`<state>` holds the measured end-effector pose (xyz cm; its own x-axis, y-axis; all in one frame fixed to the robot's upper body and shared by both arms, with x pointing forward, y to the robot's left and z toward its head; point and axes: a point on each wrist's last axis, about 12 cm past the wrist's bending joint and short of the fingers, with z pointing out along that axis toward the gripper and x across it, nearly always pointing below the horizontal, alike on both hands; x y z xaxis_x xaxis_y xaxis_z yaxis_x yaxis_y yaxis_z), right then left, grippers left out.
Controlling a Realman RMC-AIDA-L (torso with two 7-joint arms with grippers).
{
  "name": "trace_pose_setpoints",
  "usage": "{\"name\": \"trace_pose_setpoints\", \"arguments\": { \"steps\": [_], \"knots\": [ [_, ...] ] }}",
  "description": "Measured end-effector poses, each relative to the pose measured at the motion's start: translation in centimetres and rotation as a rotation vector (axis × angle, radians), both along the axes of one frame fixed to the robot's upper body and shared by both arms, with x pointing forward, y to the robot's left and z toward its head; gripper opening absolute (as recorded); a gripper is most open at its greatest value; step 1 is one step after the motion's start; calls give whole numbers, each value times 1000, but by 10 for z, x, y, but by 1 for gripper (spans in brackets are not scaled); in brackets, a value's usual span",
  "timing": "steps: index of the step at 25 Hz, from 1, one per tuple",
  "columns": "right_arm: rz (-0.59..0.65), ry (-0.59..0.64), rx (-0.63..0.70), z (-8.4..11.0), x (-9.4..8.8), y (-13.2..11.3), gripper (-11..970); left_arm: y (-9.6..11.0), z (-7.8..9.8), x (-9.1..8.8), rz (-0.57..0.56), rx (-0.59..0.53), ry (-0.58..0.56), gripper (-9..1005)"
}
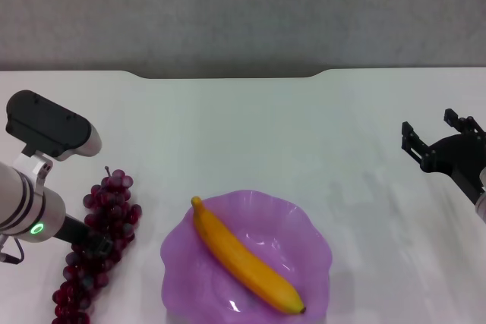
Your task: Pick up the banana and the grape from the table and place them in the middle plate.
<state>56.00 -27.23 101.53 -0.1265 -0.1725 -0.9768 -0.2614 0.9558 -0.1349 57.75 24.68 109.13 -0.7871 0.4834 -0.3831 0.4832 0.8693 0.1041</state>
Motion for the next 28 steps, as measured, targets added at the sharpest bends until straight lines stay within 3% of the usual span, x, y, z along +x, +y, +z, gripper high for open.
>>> {"name": "trace_pose_setpoints", "arguments": {
  "steps": [11, 21, 28],
  "knots": [
    [-1, 1, 1, 0, 0, 0, 787, 1, 0, 0, 2, 0, -2, 358],
    [-2, 2, 0, -1, -1, 0, 788, 2, 0, -2, 5, 3, -5, 334],
    [-1, 2, 2, -1, -1, 0, 788, 8, 11, -9, 12, -11, -69, 321]
  ]
}}
